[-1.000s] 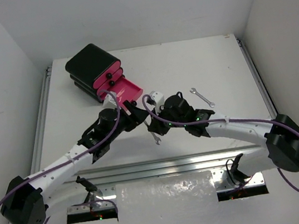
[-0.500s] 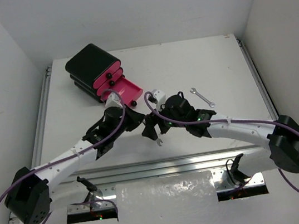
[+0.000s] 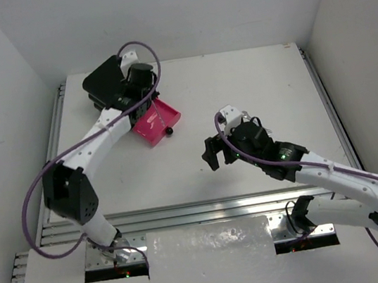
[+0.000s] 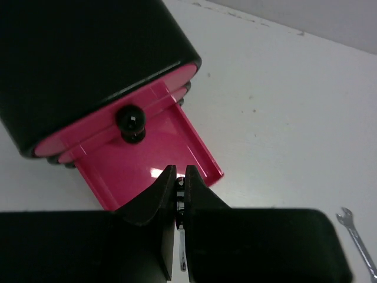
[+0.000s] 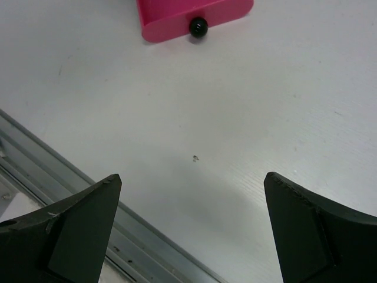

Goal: Sort the tools into containers

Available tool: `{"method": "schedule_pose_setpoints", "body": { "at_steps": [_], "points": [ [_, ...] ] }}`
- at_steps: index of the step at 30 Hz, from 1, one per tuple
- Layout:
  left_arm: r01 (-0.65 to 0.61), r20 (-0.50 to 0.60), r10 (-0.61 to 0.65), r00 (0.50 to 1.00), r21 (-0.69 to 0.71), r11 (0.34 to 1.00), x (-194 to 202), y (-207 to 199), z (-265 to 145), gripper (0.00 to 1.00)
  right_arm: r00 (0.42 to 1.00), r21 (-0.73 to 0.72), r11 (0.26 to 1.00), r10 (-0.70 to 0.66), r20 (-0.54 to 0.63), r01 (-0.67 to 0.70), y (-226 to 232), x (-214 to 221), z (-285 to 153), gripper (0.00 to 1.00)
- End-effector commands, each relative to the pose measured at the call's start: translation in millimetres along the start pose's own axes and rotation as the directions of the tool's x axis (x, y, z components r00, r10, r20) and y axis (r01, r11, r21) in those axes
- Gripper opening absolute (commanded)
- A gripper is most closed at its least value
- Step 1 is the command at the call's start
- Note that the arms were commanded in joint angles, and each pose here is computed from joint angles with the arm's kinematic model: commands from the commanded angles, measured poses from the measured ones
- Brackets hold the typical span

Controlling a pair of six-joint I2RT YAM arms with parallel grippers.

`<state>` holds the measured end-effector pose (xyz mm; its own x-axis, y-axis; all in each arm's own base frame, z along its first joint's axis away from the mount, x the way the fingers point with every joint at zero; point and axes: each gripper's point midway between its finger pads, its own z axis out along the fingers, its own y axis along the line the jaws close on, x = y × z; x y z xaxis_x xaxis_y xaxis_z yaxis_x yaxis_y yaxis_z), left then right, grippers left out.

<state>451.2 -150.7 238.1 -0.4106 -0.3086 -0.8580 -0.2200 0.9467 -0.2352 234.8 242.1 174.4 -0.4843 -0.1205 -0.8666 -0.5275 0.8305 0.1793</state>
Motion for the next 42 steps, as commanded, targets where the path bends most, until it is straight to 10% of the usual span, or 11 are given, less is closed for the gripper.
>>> {"method": "schedule_pose_setpoints", "body": {
  "at_steps": [1,12,31,42],
  "points": [
    [-0.224,-0.003,0.225,0.974,-0.121,0.967,-16,9,19,0.00,0.999,0.032,0.999,-0.035,-0.015,0.036,-12,10,-11,0.99],
    [-0.490,-0.065,0.492,0.868,-0.270,0.829,-11,3,97,0.00,0.999,0.004,0.999,-0.047,-0.006,0.047,-16,22,-34,0.99],
    [-0.480,-0.236,0.427,0.873,-0.261,0.838,67,28,110,0.00,0.998,-0.010,0.998,-0.055,-0.025,0.055,-14,25,-36,0.99],
    [-0.450,-0.264,0.385,0.884,-0.264,0.853,73,28,107,0.31,0.997,-0.012,0.998,-0.057,-0.044,0.056,-13,28,-35,0.99]
  ]
}}
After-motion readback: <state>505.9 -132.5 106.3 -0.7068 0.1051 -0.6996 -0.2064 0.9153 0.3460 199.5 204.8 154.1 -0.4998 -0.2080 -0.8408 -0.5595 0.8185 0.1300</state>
